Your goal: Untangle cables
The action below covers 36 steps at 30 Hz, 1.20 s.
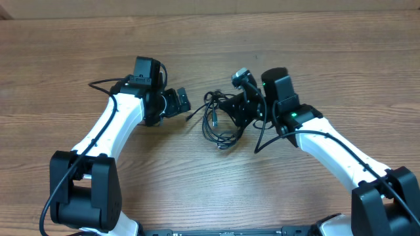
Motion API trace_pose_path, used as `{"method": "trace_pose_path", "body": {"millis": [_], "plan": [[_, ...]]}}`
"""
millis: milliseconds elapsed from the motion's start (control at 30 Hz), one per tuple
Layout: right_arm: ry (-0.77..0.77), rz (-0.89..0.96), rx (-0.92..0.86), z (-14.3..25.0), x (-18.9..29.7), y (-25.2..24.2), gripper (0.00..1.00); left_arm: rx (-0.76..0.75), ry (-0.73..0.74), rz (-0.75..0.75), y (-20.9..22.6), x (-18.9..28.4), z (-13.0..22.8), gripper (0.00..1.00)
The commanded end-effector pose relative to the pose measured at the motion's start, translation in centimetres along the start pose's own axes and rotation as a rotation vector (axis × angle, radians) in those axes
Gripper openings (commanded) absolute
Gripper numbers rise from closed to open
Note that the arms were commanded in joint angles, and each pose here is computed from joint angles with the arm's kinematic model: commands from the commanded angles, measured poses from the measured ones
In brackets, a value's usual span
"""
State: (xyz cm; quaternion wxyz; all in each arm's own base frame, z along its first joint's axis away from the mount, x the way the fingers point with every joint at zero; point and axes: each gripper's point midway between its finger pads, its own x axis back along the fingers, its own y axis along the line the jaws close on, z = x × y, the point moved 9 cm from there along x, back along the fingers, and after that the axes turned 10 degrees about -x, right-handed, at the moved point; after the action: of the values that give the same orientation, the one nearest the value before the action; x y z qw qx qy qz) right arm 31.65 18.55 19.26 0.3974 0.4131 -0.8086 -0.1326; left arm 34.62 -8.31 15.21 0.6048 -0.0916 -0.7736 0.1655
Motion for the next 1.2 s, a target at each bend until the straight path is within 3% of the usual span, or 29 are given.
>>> {"method": "trace_pose_path", "body": {"millis": [0,100,267,633,1067,1133,1167], "plan": [[-0.053,-0.131,0.012,-1.7,1.3,1.5,0.04,-0.016,0.026,0.204,-1.8,0.7,-0.3,0.99],[-0.075,-0.147,0.012,-2.2,1.4,1.6,0.04,-0.025,0.043,0.318,-2.8,0.9,-0.3,0.99],[-0.074,-0.146,0.005,-2.1,1.5,1.5,0.04,0.015,0.059,0.333,-2.9,0.9,-0.2,1.0],[-0.153,-0.2,-0.015,-3.7,1.9,2.2,0.04,0.11,0.147,0.52,-4.4,1.7,0.2,0.99],[-0.205,-0.246,-0.069,-4.9,2.8,2.0,0.04,0.141,0.063,0.589,-5.2,2.1,-1.7,0.99],[-0.207,-0.261,-0.073,-5.1,3.2,1.7,0.04,0.133,0.051,0.612,-5.4,2.3,-2.0,0.91],[-0.209,-0.266,-0.091,-5.2,3.4,1.5,0.04,0.119,0.046,0.634,-5.6,2.4,-2.2,0.82]]}}
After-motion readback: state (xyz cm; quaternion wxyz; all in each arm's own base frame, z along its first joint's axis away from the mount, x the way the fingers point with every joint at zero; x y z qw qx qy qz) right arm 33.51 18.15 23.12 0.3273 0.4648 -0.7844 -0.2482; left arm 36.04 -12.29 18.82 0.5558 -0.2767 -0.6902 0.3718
